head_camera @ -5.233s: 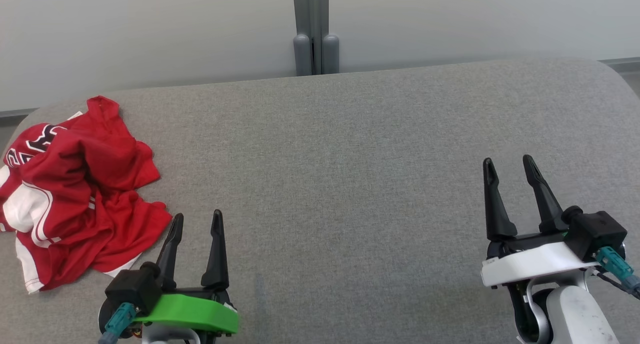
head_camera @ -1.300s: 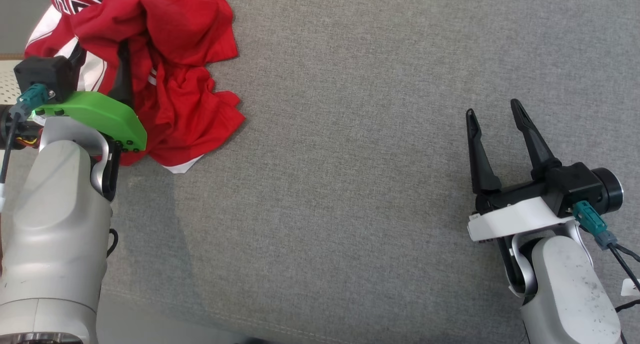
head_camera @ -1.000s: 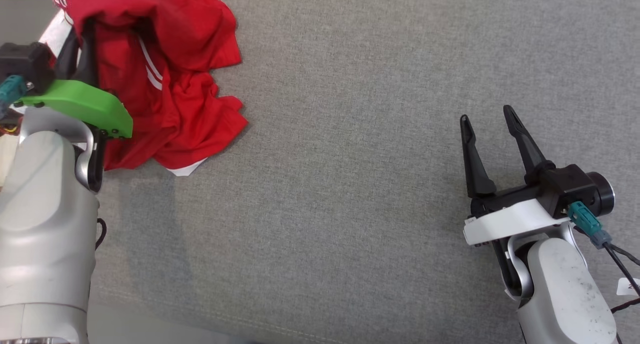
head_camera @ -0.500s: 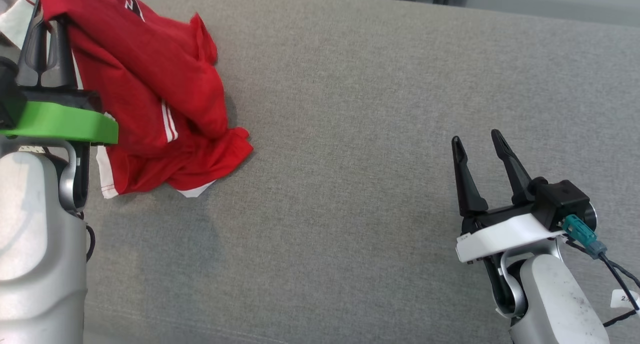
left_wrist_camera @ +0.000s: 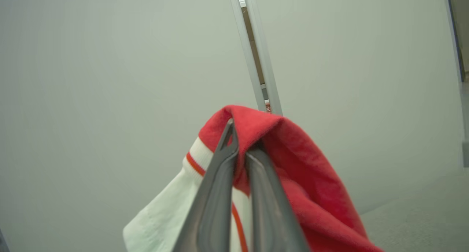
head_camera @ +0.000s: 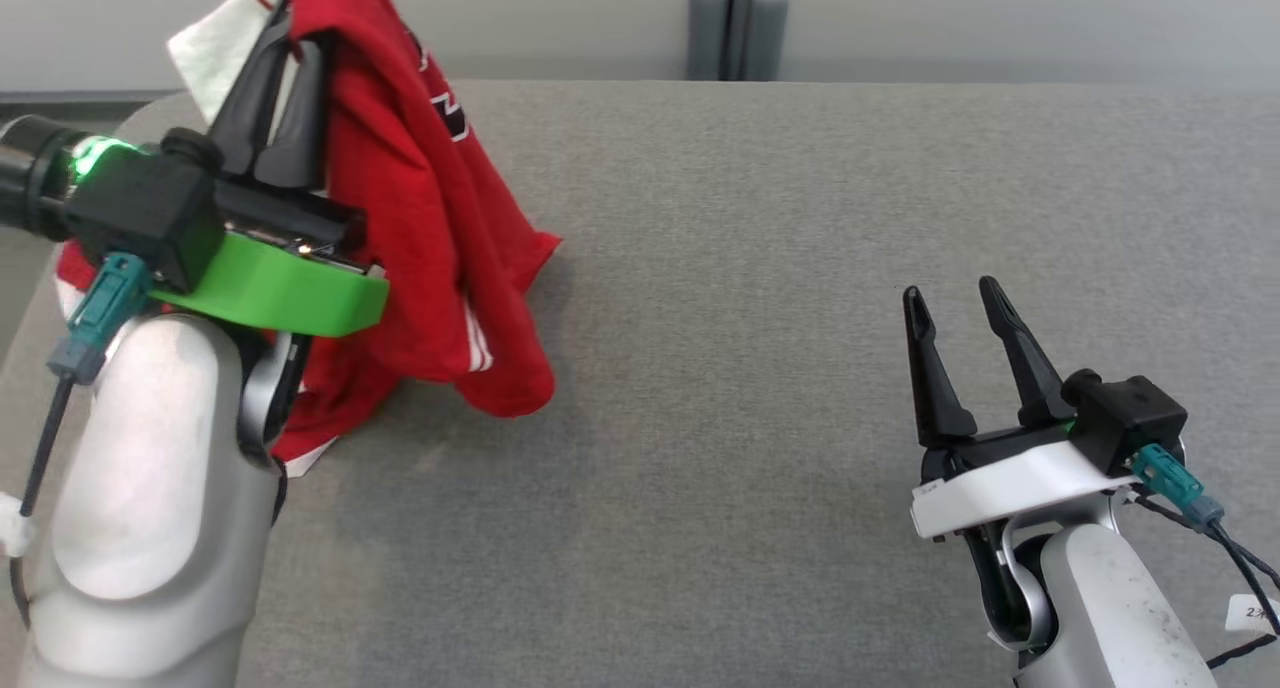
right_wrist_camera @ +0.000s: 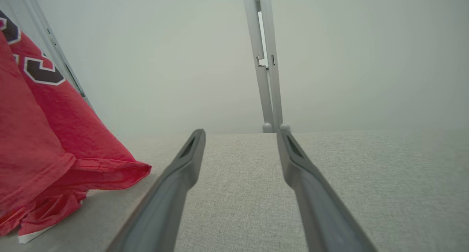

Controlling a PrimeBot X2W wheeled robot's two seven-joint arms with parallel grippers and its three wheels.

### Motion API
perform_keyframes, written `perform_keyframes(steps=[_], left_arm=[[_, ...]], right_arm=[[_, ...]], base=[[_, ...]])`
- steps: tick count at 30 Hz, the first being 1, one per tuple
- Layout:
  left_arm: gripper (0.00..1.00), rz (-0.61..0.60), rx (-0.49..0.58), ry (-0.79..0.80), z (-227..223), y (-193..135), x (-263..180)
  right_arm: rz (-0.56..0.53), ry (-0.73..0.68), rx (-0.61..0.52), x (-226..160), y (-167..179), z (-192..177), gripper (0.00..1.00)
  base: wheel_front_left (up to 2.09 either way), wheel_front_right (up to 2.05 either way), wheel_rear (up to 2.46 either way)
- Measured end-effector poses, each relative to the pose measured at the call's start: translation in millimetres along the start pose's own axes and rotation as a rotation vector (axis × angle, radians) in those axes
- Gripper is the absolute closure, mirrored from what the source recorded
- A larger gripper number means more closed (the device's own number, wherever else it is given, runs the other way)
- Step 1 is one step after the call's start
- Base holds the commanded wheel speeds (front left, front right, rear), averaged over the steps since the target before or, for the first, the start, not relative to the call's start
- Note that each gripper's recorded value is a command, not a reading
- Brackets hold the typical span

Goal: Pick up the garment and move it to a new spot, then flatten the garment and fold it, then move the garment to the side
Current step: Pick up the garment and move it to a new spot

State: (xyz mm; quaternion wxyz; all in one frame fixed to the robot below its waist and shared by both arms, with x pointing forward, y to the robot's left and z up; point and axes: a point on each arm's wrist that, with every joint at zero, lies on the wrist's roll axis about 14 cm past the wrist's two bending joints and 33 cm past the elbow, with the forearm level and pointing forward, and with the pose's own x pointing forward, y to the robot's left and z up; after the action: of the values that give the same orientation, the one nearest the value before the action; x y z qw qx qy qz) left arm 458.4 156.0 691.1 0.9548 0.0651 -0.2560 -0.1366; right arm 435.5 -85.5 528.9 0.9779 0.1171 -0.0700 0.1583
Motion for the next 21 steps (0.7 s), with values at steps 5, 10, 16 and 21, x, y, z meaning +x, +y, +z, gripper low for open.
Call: perform_keyframes(steps=[5, 10, 16, 21], left_arm=[[1.00, -0.147, -0.086, -0.044, 10.0, -59.8, 30.0], [1.00, -0.275, -0.151, -0.155, 39.6, -113.7, 74.4], [1.00, -0.340, -0.173, -0.186, 33.1, -150.4, 114.0], [1.00, -0.454, -0.154, -0.053, -30.0, -199.5, 109.5]], right_arm=[[-0.100, -0.053, -0.013, -15.5, -32.5, 22.1, 0.00], [-0.201, -0.106, -0.022, -31.4, -65.7, 43.6, 0.00], [-0.323, -0.141, -0.031, -55.6, -103.2, 59.0, 0.00], [-0.399, -0.131, -0.043, -73.4, -124.6, 58.8, 0.00]], base=[[0.00, 0.00, 0.00], [0.00, 0.00, 0.00], [0.00, 0.00, 0.00], [0.00, 0.00, 0.00]])
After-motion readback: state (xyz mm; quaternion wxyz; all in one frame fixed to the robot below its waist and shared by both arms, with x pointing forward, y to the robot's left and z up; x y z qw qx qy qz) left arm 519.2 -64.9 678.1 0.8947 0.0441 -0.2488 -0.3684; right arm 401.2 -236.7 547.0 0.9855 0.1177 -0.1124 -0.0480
